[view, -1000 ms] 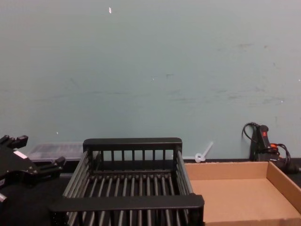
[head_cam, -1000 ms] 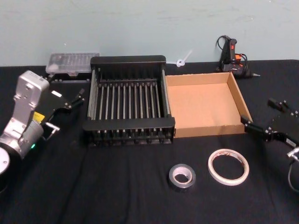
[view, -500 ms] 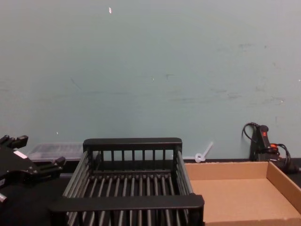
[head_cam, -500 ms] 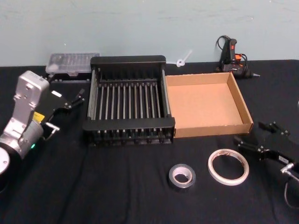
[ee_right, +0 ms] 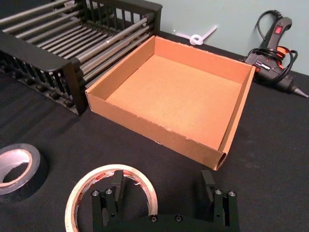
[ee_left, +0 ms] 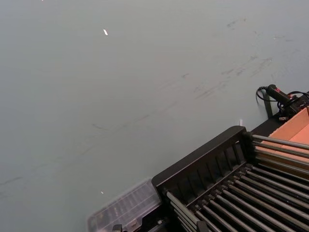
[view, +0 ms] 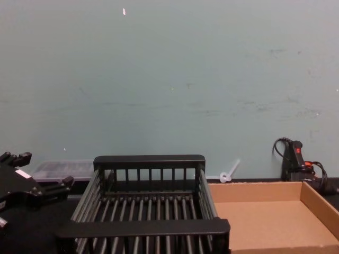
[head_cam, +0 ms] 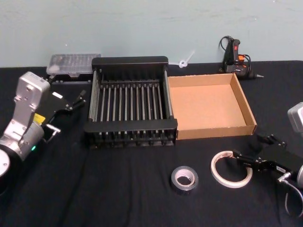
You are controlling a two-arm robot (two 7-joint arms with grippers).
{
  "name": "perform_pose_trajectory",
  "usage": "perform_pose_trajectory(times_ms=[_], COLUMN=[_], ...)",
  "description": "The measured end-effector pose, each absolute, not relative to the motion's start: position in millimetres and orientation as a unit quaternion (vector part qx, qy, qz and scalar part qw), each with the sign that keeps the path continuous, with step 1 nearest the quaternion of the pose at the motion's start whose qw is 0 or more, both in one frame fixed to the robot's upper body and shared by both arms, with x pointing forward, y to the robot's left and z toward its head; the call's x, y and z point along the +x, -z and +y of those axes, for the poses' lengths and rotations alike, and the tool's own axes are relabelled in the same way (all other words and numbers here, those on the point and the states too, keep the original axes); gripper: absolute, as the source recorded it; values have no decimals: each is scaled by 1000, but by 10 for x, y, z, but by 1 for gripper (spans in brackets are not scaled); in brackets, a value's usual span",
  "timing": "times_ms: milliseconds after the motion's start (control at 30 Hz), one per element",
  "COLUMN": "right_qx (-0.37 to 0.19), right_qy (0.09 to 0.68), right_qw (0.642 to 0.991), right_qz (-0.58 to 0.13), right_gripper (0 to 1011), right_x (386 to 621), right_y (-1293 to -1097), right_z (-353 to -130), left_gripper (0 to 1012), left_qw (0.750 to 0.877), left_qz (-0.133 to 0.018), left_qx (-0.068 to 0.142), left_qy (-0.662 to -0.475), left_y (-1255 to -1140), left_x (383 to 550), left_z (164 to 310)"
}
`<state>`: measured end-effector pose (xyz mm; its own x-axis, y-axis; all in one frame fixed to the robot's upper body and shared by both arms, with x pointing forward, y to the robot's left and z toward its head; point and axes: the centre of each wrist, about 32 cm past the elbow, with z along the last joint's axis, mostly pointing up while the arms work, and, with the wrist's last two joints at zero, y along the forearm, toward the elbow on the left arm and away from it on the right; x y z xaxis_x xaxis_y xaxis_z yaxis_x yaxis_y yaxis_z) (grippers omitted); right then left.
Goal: Pick up the white tape and place it into the black box , Pick up the silver tape and place it into the brown box.
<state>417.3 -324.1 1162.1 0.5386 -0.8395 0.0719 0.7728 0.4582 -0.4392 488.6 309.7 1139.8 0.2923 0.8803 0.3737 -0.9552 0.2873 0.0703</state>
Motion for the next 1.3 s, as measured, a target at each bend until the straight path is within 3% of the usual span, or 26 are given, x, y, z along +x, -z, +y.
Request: perform_pose_trajectory(times_ms=[1300], right_qx=[-252], right_qy=[460], right_qw=[845], right_qz=[100], right_gripper=[1002], right_x=[4257], right_y=[-11483], right_z=[-3210], left_gripper=[1001], left_qw=[791], left_qz=[-132], left_qx=[141], left_qy=[-580], left_y=[-11398], left_x=[4886], left_z=[3097])
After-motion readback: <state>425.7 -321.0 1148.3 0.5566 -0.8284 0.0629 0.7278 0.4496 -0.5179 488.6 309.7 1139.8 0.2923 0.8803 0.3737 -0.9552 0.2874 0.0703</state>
